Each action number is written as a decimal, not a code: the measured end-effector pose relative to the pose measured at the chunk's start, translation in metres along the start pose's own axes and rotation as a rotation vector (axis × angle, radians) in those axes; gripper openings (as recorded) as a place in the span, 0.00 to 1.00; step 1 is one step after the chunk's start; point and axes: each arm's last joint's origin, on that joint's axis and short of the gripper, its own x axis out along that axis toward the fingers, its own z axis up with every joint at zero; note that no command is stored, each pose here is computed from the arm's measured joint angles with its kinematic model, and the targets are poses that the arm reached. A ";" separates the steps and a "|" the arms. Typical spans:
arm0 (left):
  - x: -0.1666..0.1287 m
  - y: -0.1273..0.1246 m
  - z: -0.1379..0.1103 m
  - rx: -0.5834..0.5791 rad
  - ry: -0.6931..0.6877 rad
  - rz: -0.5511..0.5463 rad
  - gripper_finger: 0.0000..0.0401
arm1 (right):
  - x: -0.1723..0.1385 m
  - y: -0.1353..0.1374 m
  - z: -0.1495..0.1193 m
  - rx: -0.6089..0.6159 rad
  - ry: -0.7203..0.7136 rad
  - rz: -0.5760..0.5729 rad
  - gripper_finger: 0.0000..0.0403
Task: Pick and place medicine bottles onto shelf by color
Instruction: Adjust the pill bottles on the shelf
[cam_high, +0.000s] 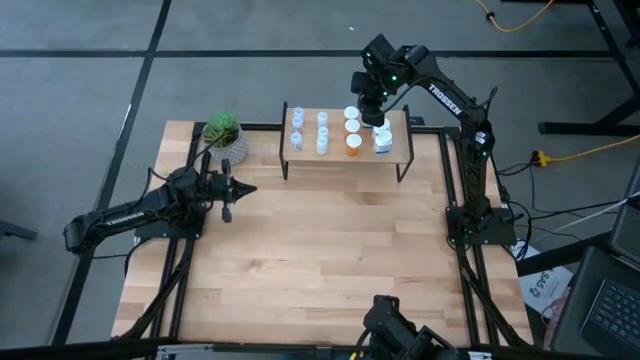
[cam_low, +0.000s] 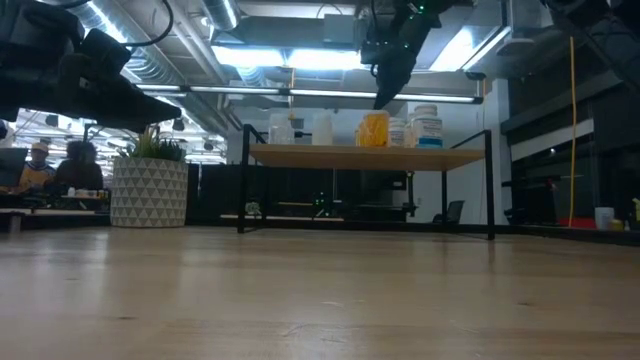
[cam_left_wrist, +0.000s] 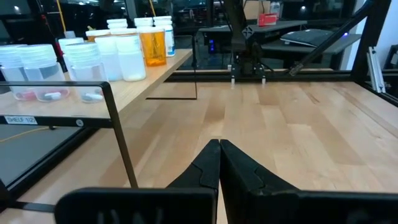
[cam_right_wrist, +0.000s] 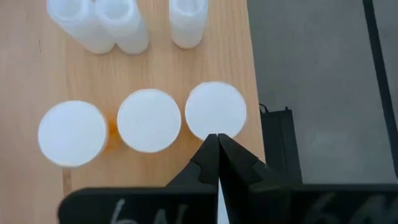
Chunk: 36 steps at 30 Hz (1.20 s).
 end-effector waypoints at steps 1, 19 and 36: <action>0.000 0.000 0.000 0.000 0.000 0.000 0.00 | 0.001 0.000 0.001 -0.002 -0.002 -0.004 0.01; -0.001 0.005 -0.001 0.027 0.020 0.184 0.00 | 0.003 0.008 0.005 -0.014 0.004 0.007 0.01; -0.001 0.005 -0.001 0.028 0.020 0.184 0.00 | 0.004 0.013 0.008 -0.043 0.017 0.015 0.01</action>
